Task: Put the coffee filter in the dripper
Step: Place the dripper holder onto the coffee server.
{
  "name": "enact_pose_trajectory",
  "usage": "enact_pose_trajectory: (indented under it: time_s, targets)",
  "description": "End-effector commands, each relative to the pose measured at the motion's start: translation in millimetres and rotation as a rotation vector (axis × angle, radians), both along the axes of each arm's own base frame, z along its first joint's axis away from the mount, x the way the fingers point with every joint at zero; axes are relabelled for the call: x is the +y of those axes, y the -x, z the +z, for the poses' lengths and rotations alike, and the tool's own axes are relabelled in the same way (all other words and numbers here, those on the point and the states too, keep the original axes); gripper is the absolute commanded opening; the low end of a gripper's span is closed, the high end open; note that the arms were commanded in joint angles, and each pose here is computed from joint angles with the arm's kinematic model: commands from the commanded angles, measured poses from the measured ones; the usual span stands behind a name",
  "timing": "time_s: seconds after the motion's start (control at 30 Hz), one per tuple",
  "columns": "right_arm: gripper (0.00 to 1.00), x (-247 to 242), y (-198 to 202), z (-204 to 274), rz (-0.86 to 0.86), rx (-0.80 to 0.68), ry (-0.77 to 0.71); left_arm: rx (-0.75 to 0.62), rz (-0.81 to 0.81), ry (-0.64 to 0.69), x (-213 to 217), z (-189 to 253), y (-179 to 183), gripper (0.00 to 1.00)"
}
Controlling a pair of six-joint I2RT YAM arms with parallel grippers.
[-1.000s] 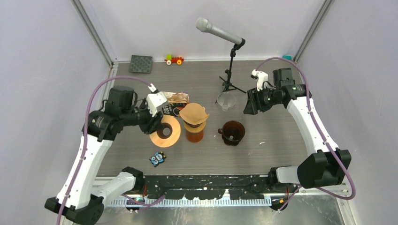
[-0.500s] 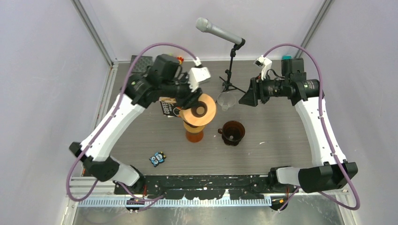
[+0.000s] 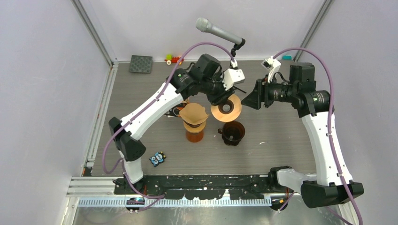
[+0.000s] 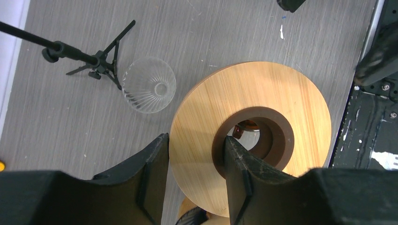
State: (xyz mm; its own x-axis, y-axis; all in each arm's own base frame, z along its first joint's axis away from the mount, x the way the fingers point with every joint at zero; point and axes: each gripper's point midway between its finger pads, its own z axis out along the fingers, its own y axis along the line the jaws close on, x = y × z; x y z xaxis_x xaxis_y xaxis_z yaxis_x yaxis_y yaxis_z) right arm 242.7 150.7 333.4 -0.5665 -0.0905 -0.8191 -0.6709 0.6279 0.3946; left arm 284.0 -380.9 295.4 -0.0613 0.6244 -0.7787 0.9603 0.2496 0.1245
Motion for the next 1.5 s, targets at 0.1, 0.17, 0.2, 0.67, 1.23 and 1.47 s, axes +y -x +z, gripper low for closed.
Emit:
enact_pose_trajectory:
  time_s: [0.1, 0.17, 0.2, 0.67, 1.23, 1.47]
  targets:
    - [0.56, -51, -26, -14, -0.351, -0.018, 0.081, 0.007, 0.036, 0.090, -37, 5, -15, 0.00]
    - [0.56, -69, -31, -22, -0.434, 0.001, 0.095, 0.041, 0.053, 0.083, -42, -7, -18, 0.00]
    - [0.56, -79, -33, -26, -0.475, 0.009, 0.097, 0.062, 0.060, 0.078, -44, -14, -19, 0.00]
    - [0.56, -154, -52, -71, -0.710, 0.112, -0.017, 0.216, 0.094, -0.071, -70, -107, -6, 0.00]
    - [0.57, -142, -52, -89, -0.636, 0.157, -0.063, 0.233, 0.120, -0.163, -71, -163, 0, 0.03]
    - [0.57, -141, -51, -89, -0.627, 0.156, -0.065, 0.241, 0.120, -0.170, -72, -168, 1, 0.04]
